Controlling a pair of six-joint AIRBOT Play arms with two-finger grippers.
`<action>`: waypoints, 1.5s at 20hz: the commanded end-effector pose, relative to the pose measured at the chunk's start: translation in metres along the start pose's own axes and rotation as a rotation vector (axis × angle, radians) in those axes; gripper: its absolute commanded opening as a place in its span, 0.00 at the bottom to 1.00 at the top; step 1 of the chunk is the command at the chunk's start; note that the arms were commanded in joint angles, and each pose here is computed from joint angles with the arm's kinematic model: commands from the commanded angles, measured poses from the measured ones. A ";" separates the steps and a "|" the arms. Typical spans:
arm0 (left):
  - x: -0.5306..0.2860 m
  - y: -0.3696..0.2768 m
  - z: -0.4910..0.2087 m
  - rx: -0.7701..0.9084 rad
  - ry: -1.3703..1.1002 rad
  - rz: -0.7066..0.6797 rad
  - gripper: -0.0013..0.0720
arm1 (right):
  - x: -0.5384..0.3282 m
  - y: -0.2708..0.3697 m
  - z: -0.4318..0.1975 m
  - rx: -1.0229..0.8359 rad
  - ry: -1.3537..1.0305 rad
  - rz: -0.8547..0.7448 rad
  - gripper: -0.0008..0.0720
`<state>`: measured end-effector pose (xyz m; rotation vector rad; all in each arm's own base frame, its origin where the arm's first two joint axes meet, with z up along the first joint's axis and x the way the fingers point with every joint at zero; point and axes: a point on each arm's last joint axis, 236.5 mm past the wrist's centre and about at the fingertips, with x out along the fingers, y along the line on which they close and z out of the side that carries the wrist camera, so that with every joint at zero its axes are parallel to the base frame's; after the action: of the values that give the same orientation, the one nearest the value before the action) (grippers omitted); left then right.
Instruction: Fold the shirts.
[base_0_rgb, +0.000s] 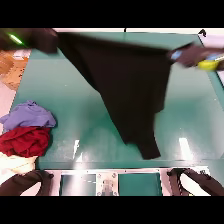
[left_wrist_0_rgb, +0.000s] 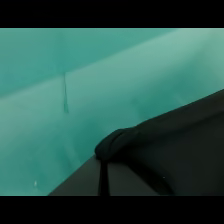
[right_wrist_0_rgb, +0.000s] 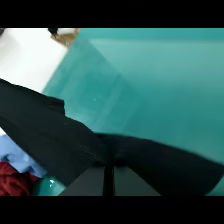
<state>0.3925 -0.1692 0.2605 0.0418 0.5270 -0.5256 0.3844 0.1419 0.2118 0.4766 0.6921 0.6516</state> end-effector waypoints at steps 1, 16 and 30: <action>0.082 0.039 -0.096 -0.087 0.054 0.084 0.05 | 0.083 -0.091 -0.073 0.191 0.133 -0.099 0.03; 0.151 0.081 -0.189 -0.215 0.295 0.117 0.05 | 0.015 -0.213 -0.134 0.538 0.332 -0.219 0.62; 0.151 0.081 -0.192 -0.215 0.307 0.115 0.05 | 0.090 -0.212 -0.148 0.450 0.364 -0.228 0.27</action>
<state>0.4528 -0.1379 0.0130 -0.0536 0.8731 -0.3501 0.3983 0.0801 -0.0680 0.7135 1.2700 0.3437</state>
